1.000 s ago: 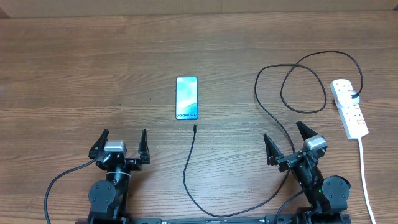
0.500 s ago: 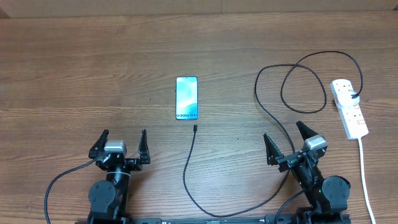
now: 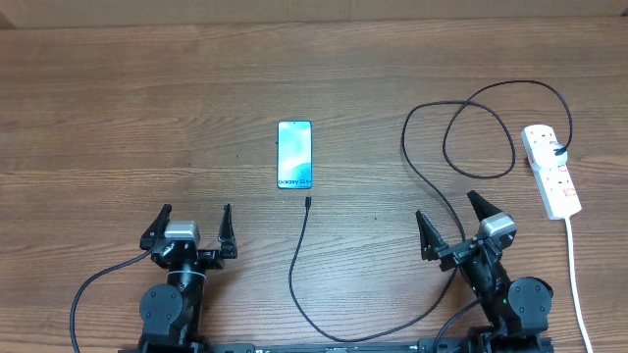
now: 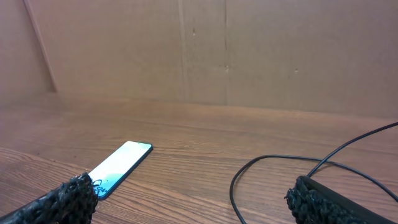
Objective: Plug charger to phone and switch on socket
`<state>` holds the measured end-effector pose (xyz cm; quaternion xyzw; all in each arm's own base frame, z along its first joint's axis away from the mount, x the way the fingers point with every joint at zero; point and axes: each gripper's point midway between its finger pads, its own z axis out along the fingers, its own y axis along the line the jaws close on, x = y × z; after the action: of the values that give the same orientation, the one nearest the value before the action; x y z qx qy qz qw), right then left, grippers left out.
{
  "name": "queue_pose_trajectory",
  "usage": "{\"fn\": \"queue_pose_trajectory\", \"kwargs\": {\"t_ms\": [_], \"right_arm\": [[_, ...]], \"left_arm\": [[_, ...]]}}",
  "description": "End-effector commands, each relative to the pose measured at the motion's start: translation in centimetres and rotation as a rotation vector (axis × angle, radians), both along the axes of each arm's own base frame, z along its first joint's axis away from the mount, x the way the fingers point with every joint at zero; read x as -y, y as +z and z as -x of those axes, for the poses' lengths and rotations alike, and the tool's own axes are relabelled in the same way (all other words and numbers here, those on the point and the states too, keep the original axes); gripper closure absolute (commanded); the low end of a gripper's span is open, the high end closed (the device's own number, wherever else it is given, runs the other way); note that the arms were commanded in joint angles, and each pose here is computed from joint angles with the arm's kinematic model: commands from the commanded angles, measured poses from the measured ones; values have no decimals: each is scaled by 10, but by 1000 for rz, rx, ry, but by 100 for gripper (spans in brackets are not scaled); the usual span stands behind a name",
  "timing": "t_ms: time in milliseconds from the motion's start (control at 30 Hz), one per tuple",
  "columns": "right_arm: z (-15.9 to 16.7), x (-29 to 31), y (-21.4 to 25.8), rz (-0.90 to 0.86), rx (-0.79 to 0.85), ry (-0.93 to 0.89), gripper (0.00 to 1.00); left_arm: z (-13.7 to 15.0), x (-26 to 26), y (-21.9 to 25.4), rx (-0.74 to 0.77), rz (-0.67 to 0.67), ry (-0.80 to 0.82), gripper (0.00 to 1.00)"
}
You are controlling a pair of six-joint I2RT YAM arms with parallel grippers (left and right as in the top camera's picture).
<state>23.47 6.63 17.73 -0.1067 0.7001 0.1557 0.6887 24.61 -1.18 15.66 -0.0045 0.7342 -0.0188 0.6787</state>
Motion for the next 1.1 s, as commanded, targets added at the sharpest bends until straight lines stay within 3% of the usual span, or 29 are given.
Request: {"fn": "queue_pose_trajectory", "kwargs": {"t_ms": [0, 1067], "right_arm": [[-1, 1, -1, 4, 7, -10, 0], [-1, 2, 0, 4, 12, -14, 0]], "left_arm": [[0, -2, 1, 9, -26, 7, 0], [0, -6, 2, 13, -27, 30, 0]]}}
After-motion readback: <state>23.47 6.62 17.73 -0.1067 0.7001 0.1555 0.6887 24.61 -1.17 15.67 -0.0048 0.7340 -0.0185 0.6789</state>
